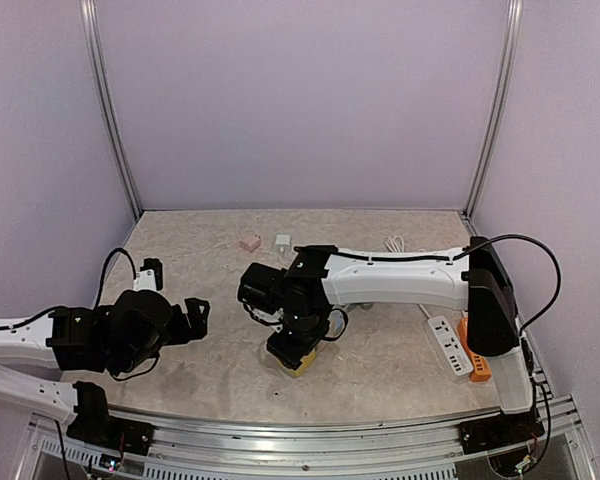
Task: Insert the plug
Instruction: Press the plug into the socket slot.
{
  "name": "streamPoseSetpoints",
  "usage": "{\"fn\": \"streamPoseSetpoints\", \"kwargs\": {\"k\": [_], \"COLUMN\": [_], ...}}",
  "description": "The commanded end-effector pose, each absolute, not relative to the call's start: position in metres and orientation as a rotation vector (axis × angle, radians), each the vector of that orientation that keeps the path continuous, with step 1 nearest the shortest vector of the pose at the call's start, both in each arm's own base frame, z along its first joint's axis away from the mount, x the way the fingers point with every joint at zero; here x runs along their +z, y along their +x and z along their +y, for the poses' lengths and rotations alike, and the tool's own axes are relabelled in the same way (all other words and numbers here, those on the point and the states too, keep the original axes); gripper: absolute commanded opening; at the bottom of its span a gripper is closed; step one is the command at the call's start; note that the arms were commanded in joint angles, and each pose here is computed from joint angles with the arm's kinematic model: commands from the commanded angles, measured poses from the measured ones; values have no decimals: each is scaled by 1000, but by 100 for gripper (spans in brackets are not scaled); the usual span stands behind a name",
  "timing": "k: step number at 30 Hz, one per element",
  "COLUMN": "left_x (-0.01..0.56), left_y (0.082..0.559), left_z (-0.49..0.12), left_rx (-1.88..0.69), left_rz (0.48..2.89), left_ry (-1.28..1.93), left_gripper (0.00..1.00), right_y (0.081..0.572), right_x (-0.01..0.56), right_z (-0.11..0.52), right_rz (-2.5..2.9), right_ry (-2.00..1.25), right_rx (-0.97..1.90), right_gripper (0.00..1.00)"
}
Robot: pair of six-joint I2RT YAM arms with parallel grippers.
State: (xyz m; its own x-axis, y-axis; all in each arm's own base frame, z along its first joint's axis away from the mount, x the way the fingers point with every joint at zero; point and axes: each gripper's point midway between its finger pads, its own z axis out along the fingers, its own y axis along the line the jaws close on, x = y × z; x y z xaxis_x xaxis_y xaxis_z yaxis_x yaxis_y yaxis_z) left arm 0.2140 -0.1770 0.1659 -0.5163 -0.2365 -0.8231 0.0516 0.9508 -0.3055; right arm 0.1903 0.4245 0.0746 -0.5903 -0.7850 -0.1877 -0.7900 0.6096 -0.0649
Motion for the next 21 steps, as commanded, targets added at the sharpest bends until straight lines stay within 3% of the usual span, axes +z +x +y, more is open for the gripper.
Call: {"fn": "streamPoseSetpoints", "kwargs": {"k": [1,11,21], "left_x": [174,172,174], "left_y": [216,217,217], "left_z": [-178,-182,-192], "left_rx": [-349,-342,-369], "left_rz": [2072,2082,2087], "left_ry": [-126,-118,-73], "left_gripper": [99,99,99], "right_y": [217,232,234], "right_x": [96,131,164], "right_z": [416,418,417], "right_rz": [2564,2501,2447], "right_ry": [-1236,-1167,-1121], "right_rx": [-73,-33,36], "right_gripper": [54,76,82]}}
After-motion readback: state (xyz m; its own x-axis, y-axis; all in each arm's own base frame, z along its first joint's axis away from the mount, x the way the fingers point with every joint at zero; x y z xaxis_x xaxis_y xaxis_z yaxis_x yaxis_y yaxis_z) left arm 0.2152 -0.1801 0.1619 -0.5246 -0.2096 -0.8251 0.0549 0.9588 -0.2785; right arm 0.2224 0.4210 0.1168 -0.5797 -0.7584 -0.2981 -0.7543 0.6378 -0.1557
